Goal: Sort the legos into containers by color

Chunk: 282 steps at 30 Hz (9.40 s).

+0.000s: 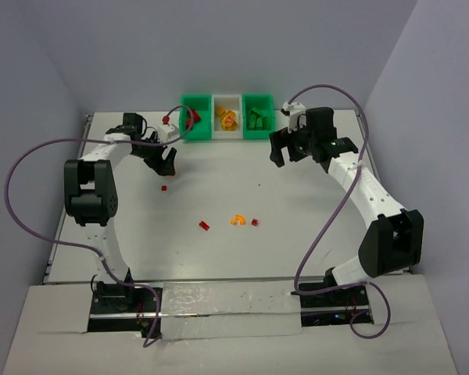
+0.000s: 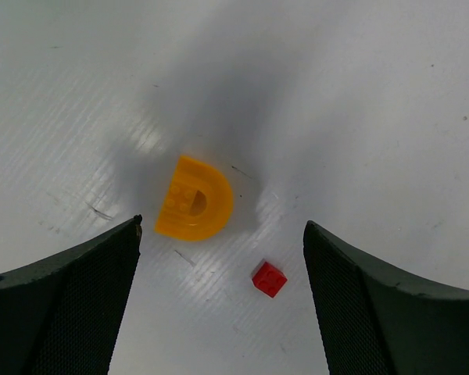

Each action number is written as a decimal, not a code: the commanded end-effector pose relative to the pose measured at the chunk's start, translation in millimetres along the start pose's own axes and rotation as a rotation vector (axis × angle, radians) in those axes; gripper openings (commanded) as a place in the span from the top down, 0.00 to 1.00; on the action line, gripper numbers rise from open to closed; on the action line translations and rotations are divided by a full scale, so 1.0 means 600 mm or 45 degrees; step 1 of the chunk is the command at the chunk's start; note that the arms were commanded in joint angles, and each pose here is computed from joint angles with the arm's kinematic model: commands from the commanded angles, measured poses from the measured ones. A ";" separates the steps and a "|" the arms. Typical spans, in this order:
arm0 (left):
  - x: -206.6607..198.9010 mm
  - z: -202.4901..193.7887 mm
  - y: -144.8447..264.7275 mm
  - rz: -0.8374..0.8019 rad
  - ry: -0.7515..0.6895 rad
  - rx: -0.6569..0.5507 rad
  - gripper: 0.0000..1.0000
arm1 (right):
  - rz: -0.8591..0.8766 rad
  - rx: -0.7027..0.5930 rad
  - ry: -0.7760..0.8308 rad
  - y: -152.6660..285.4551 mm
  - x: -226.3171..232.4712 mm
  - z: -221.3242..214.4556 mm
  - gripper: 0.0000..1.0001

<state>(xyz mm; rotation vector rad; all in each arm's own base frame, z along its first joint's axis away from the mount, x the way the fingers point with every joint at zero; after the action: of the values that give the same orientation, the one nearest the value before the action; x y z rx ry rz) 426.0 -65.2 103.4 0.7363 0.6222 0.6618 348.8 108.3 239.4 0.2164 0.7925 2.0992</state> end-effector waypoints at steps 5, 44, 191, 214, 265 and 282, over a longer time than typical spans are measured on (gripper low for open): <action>0.027 -0.005 -0.038 -0.007 -0.173 0.045 0.12 | -0.002 0.009 0.032 0.001 0.001 0.001 0.00; -0.099 0.035 -0.016 -0.132 -0.326 0.003 0.89 | -0.015 0.045 0.032 -0.009 -0.004 -0.010 0.00; 0.041 0.406 -0.037 0.446 -0.017 -0.897 0.36 | 0.233 0.257 -0.002 -0.029 0.081 -0.080 0.00; -0.151 0.226 0.237 0.319 0.101 -0.855 0.27 | 0.405 0.515 0.257 -0.104 0.289 -0.137 0.24; -0.135 0.220 0.218 0.324 0.146 -0.870 0.04 | 0.149 0.536 0.199 -0.168 0.224 -0.076 0.96; -0.124 0.231 0.244 0.023 0.484 -1.003 0.01 | -0.298 -0.032 0.185 -0.341 0.032 0.222 1.00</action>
<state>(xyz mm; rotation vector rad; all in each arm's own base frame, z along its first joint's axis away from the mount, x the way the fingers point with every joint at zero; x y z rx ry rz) 428.9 -89.1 292.9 0.0215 0.5835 1.0582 498.5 265.3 217.8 0.0571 0.8807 1.9758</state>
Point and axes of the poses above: each gripper's point midway between its finger pads, its own y axis back along the fingers, its own x axis along the line the jaws close on, z = x × y, the point moved 6 cm from there along y, back along the fingers, and after that the axes turned 13 degrees about y, right-handed, at the moved point
